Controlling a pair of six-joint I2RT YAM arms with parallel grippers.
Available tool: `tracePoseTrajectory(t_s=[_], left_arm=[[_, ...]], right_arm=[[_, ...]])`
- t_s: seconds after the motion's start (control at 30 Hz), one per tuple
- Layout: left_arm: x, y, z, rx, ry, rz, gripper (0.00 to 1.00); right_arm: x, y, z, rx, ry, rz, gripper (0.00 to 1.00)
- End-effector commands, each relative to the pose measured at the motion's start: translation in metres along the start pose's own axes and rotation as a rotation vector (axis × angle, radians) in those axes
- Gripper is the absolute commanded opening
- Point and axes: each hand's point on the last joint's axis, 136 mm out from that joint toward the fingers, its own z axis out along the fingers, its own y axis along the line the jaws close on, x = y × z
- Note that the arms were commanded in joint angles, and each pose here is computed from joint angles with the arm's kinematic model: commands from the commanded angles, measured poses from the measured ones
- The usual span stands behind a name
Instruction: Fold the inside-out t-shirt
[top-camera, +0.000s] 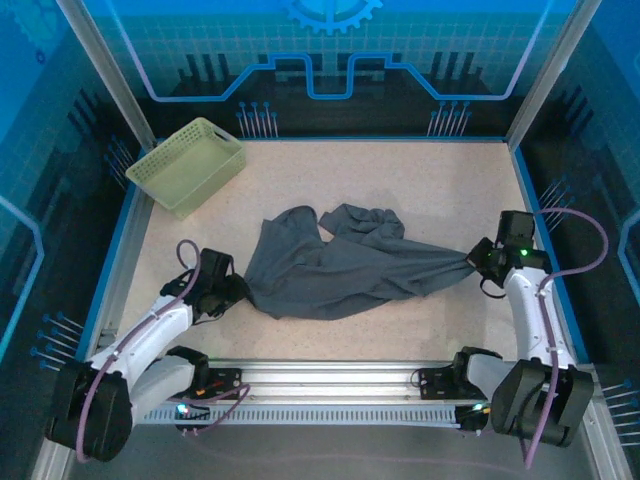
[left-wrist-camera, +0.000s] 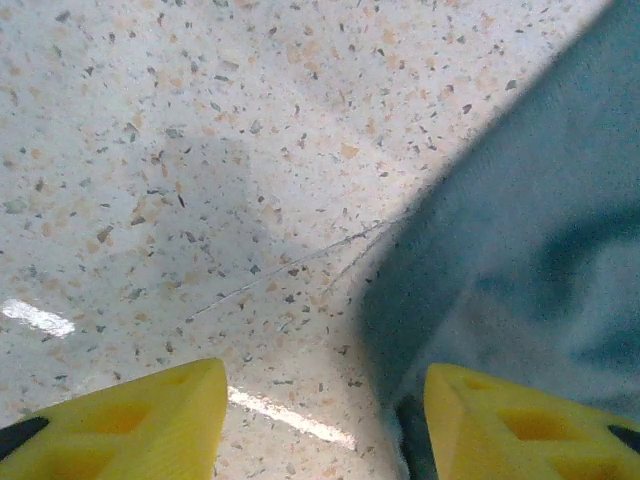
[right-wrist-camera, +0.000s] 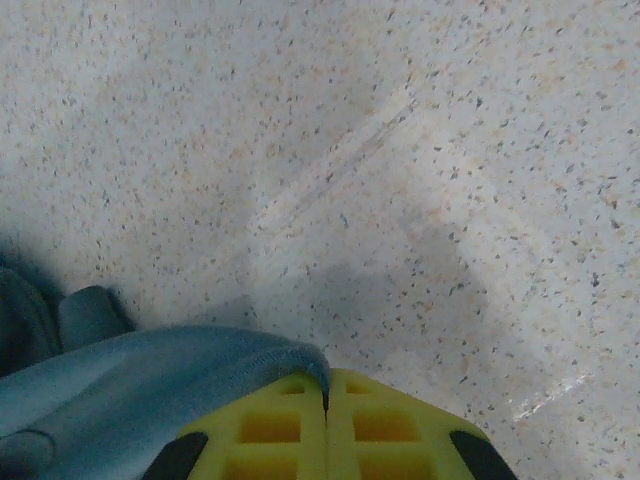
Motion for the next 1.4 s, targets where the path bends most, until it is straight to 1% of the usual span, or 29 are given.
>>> tracePoseTrajectory(t_s=[0.0, 0.07, 0.13, 0.37, 0.5, 0.67, 0.97, 1.07, 1.17, 1.23, 1.33, 1.37], left_arm=[[-0.005, -0.012, 0.005, 0.032, 0.007, 0.015, 0.49], [-0.003, -0.019, 0.007, 0.054, 0.033, 0.024, 0.44], [0.0, -0.024, 0.007, 0.062, 0.046, 0.037, 0.42], [0.028, -0.02, 0.001, 0.003, 0.088, 0.077, 0.44], [0.031, -0.015, 0.005, -0.012, 0.084, 0.075, 0.44], [0.032, -0.014, 0.01, -0.028, 0.095, 0.078, 0.34], [0.035, -0.013, 0.018, -0.042, 0.112, 0.083, 0.19], [0.032, -0.014, 0.017, -0.042, 0.101, 0.09, 0.13], [0.024, -0.017, 0.012, -0.041, 0.065, 0.104, 0.07], [0.017, -0.022, 0.006, -0.02, 0.038, 0.113, 0.01], [0.0, -0.035, -0.013, 0.037, -0.032, 0.13, 0.0], [-0.009, -0.041, -0.025, 0.066, -0.073, 0.136, 0.0]], right_arm=[[-0.005, 0.007, -0.003, -0.04, 0.014, -0.007, 0.0], [-0.003, 0.007, -0.002, -0.045, 0.02, -0.003, 0.0], [-0.002, 0.008, -0.001, -0.051, 0.023, -0.004, 0.0], [0.001, 0.009, 0.002, -0.06, 0.035, -0.007, 0.0], [0.002, 0.009, 0.003, -0.065, 0.037, -0.009, 0.0], [0.0, 0.009, 0.002, -0.061, 0.033, -0.013, 0.0], [0.001, 0.011, 0.0, -0.071, 0.032, -0.007, 0.0], [-0.001, 0.012, -0.003, -0.071, 0.026, -0.009, 0.0], [-0.005, 0.012, -0.007, -0.071, 0.014, -0.011, 0.0], [-0.008, 0.014, -0.011, -0.076, 0.004, -0.013, 0.0], [-0.01, 0.015, -0.017, -0.081, 0.003, -0.014, 0.0], [-0.019, 0.02, -0.026, -0.095, -0.022, -0.014, 0.0]])
